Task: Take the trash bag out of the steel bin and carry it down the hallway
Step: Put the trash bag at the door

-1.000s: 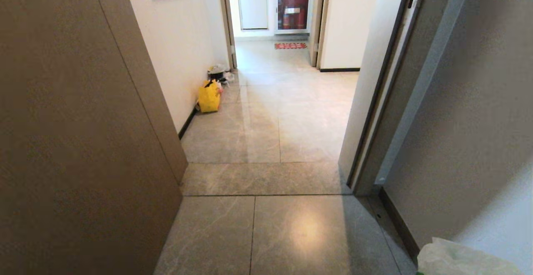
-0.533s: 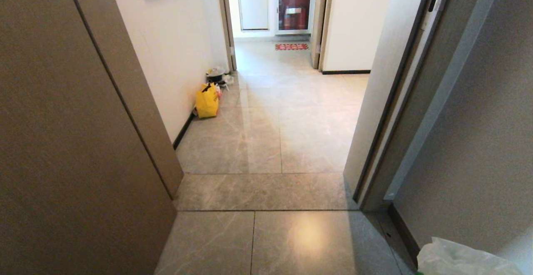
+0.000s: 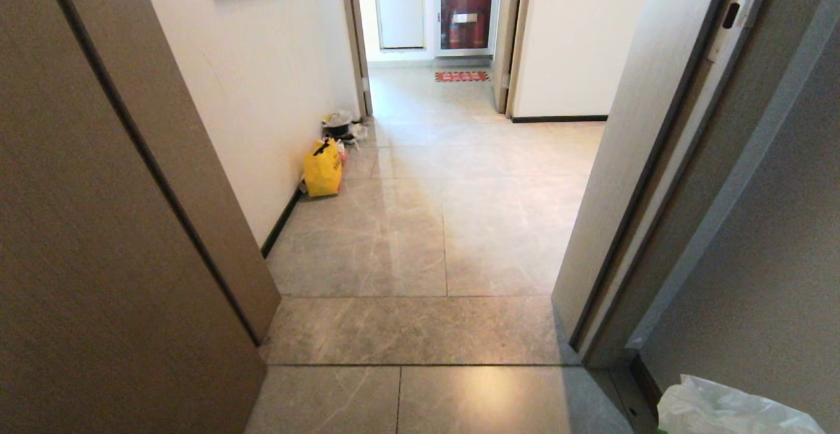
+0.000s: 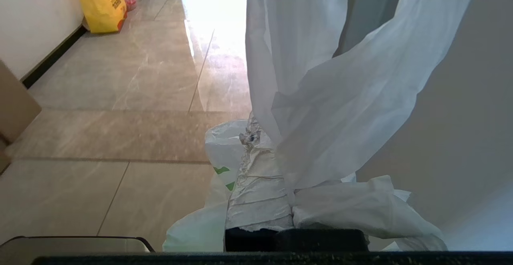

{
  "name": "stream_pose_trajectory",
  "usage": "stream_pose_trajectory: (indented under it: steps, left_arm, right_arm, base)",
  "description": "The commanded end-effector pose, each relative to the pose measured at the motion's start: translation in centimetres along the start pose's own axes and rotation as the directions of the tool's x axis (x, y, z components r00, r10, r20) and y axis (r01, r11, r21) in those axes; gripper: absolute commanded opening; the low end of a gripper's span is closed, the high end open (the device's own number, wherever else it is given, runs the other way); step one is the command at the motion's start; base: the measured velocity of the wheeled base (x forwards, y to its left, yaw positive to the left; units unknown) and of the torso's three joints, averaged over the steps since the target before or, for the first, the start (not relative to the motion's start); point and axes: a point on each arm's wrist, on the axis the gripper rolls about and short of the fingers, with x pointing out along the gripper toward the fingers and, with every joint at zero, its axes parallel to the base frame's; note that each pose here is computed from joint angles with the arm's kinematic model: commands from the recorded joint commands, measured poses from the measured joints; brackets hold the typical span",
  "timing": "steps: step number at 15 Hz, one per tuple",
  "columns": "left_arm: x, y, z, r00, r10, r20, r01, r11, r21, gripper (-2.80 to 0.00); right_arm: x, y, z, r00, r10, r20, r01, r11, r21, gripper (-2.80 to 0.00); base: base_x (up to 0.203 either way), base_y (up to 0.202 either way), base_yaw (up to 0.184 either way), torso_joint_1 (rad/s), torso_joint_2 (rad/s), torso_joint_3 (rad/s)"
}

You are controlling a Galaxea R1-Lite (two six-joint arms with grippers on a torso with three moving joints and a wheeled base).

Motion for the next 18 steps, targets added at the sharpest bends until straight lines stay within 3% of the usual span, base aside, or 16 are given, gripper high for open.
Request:
stream_pose_trajectory:
  steps: [1,18]
  left_arm:
    - [0.01,0.00,0.00,1.000,0.000,-0.002,0.000,1.000,-0.001,-2.80]
    - [0.01,0.00,0.00,1.000,0.000,-0.002,0.000,1.000,-0.005,-2.80]
  right_arm:
    - [-0.01,0.00,0.00,1.000,0.000,0.001,0.000,1.000,-0.001,-2.80]
    - [-0.01,0.00,0.00,1.000,0.000,0.001,0.000,1.000,-0.001,-2.80]
  base:
    - [0.190,0.000,0.000,0.004,0.00,0.006]
    - [0.192,0.000,0.000,0.002,0.00,0.003]
